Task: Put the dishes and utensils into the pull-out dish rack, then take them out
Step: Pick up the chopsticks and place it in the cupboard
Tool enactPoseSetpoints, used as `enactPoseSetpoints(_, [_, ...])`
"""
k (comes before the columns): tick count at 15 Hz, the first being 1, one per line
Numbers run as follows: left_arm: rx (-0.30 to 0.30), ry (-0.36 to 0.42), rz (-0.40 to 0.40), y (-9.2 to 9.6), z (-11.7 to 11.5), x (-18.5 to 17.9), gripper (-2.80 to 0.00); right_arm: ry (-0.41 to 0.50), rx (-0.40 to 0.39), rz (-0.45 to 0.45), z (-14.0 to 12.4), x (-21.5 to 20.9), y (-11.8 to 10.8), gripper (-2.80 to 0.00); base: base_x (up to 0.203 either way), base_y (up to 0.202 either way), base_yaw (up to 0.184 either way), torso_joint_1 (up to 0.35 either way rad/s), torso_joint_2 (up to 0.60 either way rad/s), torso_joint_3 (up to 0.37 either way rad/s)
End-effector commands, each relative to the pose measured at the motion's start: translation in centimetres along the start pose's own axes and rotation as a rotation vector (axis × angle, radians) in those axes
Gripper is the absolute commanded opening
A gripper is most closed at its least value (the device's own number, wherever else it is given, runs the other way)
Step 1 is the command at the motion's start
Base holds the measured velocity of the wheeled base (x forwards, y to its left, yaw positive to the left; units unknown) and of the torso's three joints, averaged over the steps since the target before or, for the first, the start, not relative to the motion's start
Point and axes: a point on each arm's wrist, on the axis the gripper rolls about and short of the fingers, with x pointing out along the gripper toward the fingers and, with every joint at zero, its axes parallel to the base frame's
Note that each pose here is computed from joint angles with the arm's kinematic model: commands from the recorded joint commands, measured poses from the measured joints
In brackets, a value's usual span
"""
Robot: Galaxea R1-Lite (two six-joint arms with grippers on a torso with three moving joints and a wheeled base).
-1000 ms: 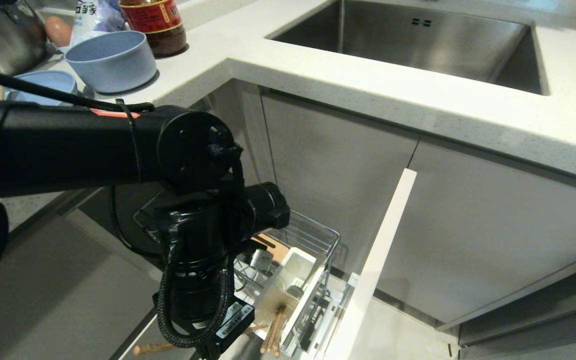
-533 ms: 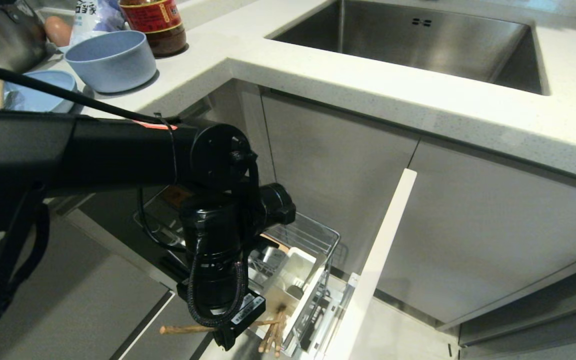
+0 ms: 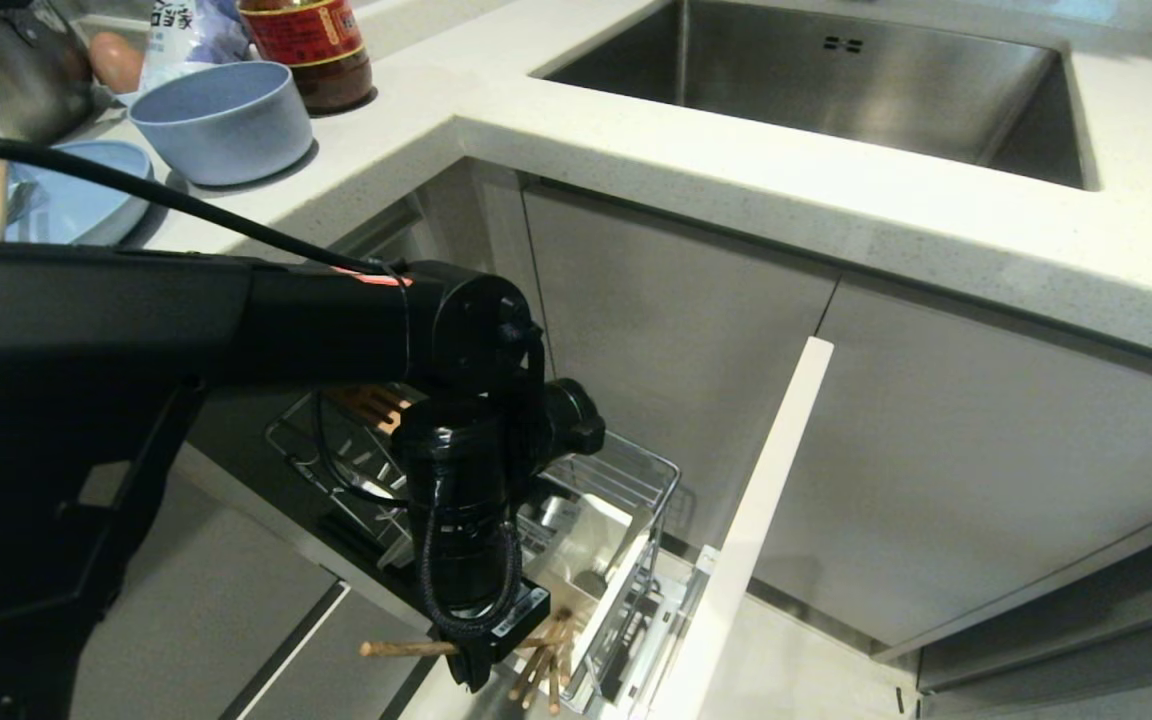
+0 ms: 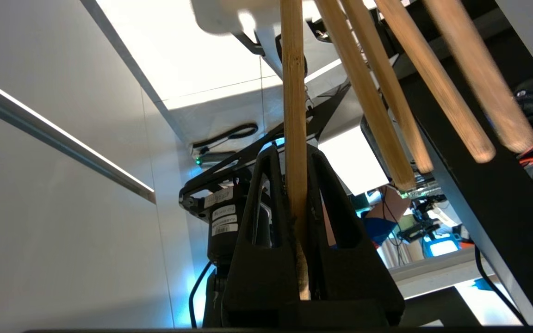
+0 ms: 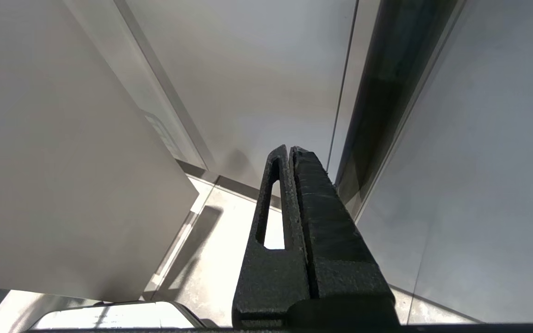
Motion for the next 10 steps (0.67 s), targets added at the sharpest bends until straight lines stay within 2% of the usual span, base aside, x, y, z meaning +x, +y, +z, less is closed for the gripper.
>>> enactPoseSetpoints(1, [-0.009, 0.019, 0.0, 0.2, 0.6, 0.5, -2.8, -0.005, 0.001, 0.001, 0.0, 0.0, 0.0, -2.8, 0.0, 0.0, 0.0, 0.0, 0.0, 0.0])
enactPoseSetpoints(8, [-0.009, 0.034, -0.018, 0.1, 1.5, 1.1, -2.8, -0.005, 0.001, 0.001, 0.0, 0.0, 0.0, -2.8, 0.0, 0.0, 0.0, 0.0, 0.0, 0.0])
enactPoseSetpoints(9, [-0.013, 0.034, -0.019, 0.3, 1.5, 1.2, 0.0, -0.005, 0.001, 0.001, 0.0, 0.0, 0.0, -2.8, 0.0, 0.0, 0.0, 0.0, 0.0, 0.0])
enactPoseSetpoints(10, [-0.013, 0.034, -0.019, 0.3, 1.6, 1.1, 0.0, -0.005, 0.001, 0.001, 0.0, 0.0, 0.0, -2.8, 0.0, 0.0, 0.0, 0.0, 0.0, 0.0])
